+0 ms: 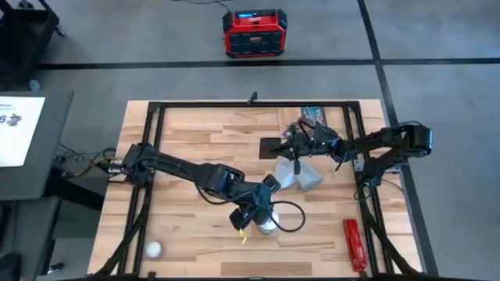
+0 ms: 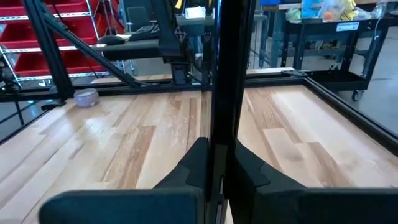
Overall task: Apply microfiber cloth
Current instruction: Spray the back of the black cellphone using the white spray bottle
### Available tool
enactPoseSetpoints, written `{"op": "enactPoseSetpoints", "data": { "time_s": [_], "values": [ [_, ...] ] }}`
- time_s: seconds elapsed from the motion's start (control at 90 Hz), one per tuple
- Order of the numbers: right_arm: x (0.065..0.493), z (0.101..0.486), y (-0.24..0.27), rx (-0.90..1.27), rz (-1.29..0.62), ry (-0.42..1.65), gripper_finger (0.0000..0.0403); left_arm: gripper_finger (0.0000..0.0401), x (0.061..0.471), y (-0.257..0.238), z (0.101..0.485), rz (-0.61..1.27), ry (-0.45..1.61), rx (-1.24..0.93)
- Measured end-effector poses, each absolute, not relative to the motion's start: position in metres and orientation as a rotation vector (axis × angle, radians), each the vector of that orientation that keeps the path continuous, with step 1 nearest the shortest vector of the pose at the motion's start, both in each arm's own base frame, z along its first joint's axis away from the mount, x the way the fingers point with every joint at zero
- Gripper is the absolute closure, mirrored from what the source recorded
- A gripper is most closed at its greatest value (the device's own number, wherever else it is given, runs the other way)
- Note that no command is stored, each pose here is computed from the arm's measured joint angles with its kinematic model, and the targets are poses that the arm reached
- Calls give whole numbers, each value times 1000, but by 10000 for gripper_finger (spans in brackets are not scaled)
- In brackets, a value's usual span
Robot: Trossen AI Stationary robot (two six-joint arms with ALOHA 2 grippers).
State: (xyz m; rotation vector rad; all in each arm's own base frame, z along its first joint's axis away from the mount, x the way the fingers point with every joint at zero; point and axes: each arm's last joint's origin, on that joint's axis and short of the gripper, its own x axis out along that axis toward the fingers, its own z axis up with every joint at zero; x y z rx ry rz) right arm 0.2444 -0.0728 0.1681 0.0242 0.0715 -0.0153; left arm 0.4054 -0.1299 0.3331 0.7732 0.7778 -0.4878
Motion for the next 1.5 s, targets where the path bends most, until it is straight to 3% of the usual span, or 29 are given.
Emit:
{"op": "enactPoseSetpoints", "data": {
  "time_s": [0.589,1.5],
  "values": [
    [210,190,-64,-12,-141,94,391,401,405,-129,333,-536,765,843],
    [218,189,-29,56,-22,99,391,401,408,-125,329,-538,786,817]
  ]
}}
